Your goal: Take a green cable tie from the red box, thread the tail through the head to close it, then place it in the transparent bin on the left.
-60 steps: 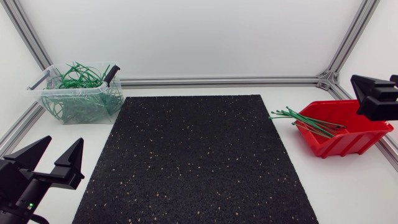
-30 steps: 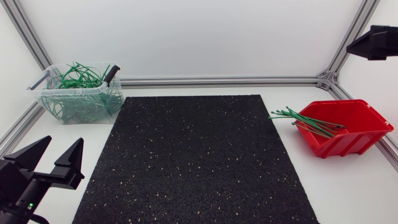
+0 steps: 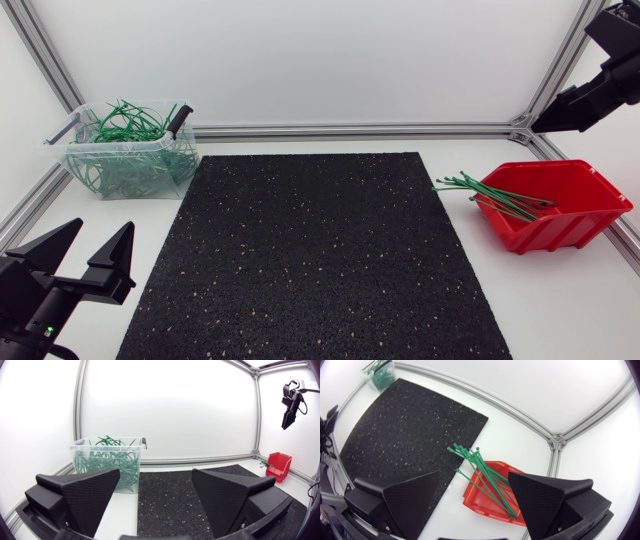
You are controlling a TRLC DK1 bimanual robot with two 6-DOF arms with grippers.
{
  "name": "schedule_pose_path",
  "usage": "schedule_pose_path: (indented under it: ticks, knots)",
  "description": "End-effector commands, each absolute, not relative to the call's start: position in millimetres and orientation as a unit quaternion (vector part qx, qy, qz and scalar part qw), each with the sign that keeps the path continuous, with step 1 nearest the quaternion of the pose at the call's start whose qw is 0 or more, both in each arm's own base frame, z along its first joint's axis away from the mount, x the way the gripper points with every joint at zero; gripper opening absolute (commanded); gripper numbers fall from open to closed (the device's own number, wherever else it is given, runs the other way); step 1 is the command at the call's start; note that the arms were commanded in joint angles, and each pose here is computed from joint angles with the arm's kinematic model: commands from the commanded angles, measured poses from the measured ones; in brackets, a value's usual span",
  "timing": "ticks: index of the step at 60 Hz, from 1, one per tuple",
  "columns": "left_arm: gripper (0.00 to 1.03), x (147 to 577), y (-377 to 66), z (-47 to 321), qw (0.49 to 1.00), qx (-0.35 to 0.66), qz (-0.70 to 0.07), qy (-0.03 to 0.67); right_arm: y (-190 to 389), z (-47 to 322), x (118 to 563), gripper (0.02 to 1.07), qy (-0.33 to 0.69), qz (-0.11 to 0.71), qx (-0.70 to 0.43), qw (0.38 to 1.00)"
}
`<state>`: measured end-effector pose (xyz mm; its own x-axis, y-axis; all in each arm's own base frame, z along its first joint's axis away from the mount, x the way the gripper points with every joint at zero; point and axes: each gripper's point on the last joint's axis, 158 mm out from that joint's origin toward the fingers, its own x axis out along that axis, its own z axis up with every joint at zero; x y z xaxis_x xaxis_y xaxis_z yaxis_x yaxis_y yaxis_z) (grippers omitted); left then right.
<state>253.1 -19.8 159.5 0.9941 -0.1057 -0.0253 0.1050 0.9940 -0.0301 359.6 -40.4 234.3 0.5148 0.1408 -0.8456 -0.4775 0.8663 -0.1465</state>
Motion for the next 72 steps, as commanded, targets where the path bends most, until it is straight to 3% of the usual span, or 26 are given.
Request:
schedule_pose_path:
  ticks: [1,35,46,72]
  knots:
    - [1.00,254.1,-21.0,136.8,0.997,-0.026,-0.054,0.038,-41.0,227.1,355.0,1.02,0.463,0.223,-0.231,0.826]
    - [1.00,254.1,-21.4,136.4,0.997,-0.026,-0.054,0.039,-32.5,141.0,334.6,1.02,0.428,0.373,-0.396,0.722]
    - [1.00,254.0,-21.8,136.0,0.997,-0.026,-0.055,0.040,-32.7,109.5,321.1,0.95,0.440,0.415,-0.407,0.685]
    - [1.00,254.0,-21.8,135.7,0.997,-0.026,-0.055,0.041,-38.8,59.9,330.5,0.88,0.455,0.416,-0.428,0.661]
